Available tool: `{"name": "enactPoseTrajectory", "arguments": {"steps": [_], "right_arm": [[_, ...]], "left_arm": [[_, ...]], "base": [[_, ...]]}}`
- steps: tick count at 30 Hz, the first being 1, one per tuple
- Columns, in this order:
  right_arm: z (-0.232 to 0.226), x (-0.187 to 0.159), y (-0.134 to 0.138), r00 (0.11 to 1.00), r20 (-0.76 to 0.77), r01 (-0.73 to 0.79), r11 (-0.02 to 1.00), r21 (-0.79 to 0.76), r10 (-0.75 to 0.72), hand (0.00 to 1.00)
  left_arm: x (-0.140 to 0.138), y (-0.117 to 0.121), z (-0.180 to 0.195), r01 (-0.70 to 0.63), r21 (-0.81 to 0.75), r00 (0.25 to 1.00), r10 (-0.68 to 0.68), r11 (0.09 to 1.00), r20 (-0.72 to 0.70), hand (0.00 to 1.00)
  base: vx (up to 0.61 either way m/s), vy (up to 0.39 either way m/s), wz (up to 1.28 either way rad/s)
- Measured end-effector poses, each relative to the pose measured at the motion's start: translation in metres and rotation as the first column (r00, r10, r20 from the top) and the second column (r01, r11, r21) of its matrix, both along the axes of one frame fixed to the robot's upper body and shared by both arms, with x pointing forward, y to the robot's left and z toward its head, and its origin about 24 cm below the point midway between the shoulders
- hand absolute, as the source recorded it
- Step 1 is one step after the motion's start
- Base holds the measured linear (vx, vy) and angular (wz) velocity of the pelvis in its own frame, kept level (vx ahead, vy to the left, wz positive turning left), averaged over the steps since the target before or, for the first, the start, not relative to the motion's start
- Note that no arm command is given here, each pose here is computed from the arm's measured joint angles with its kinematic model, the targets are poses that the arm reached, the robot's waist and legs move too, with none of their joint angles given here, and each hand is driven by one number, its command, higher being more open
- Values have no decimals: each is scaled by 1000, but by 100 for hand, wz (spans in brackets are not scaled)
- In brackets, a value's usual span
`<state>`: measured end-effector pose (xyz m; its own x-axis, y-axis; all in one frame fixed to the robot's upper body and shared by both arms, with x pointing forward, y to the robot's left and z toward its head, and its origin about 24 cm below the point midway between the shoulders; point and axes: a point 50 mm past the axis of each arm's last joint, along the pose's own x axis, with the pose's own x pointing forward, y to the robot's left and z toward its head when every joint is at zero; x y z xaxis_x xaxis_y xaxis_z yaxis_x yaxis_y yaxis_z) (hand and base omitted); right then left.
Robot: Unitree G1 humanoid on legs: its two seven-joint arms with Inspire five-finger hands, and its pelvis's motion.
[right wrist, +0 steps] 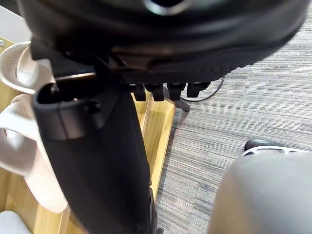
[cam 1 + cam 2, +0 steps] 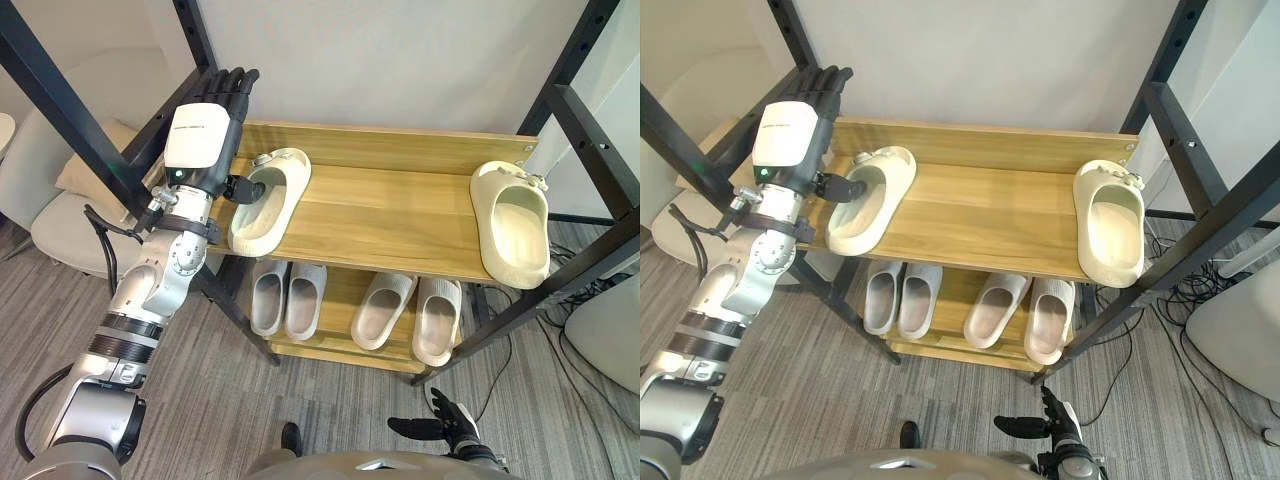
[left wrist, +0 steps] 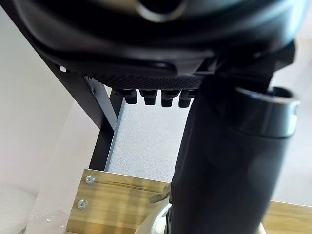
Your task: Organize the slippers on the shoe rack
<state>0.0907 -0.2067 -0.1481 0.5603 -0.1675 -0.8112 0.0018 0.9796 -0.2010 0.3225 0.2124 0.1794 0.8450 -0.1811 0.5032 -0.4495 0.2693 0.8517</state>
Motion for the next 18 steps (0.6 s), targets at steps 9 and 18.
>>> {"name": "enactPoseTrajectory", "arguments": {"steps": [9, 18], "right_arm": [[-1, -4, -2, 1000, -6, 24, 1000, -6, -24, 100], [-1, -5, -2, 999, -7, 39, 999, -17, -40, 100]], "left_arm": [[3, 5, -6, -35, -9, 999, 35, 999, -27, 0], [4, 7, -9, -39, -17, 998, 38, 999, -55, 0]], "base": [[-7, 19, -8], [0, 0, 0]]}}
